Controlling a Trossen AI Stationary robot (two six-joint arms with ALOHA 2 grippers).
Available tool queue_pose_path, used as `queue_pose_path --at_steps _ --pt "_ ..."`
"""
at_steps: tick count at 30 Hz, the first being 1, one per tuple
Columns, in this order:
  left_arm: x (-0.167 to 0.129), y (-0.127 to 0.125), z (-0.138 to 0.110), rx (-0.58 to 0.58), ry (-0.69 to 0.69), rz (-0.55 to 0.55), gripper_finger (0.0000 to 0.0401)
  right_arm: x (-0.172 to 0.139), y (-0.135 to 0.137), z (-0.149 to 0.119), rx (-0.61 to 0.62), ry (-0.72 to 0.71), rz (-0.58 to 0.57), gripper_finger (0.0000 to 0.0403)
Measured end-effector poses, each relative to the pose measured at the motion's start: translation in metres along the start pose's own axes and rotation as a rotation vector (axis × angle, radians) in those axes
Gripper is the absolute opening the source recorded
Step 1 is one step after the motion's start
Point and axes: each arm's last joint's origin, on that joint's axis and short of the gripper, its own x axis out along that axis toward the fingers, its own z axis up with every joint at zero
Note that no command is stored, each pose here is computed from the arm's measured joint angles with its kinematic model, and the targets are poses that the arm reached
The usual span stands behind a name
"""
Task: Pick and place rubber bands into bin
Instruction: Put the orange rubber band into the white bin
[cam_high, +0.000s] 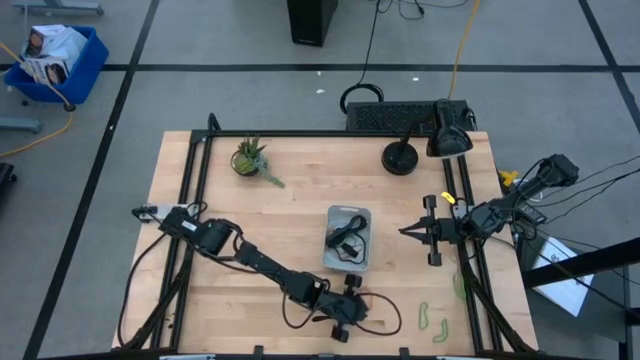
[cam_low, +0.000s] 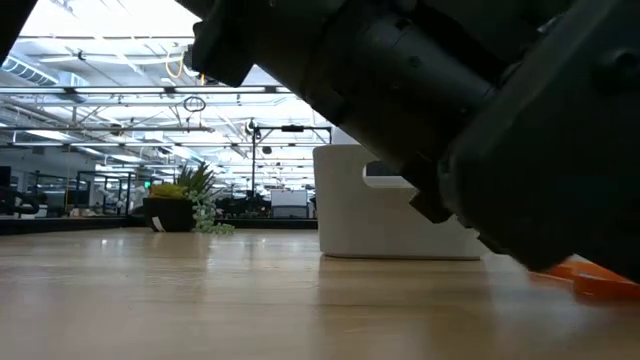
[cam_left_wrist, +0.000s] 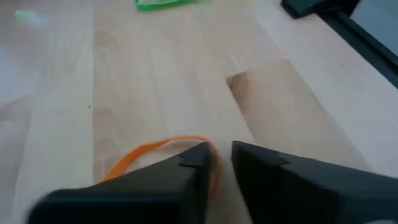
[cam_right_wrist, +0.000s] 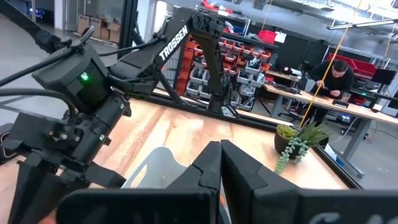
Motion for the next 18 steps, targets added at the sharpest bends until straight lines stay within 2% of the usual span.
queue_pose_path --at_steps 3,10,14,18 --pt "0.000 -0.004 -0.001 0.043 -0.003 -0.005 0.0015 0.000 0.000 0.000 -0.001 0.001 0.000 0.0004" --pt "-0.016 -0.008 0.016 0.121 -0.060 -0.016 0.0004 0.000 0.000 0.000 -0.001 0.003 0.001 0.0004" --pt "-0.051 -0.007 0.049 0.174 -0.147 0.009 0.0003 0.001 0.001 -0.001 -0.003 0.008 0.003 0.0004" --pt "-0.095 0.002 0.084 0.229 -0.224 0.113 0.0002 0.001 0.001 -0.001 0.006 0.012 0.004 0.0004"
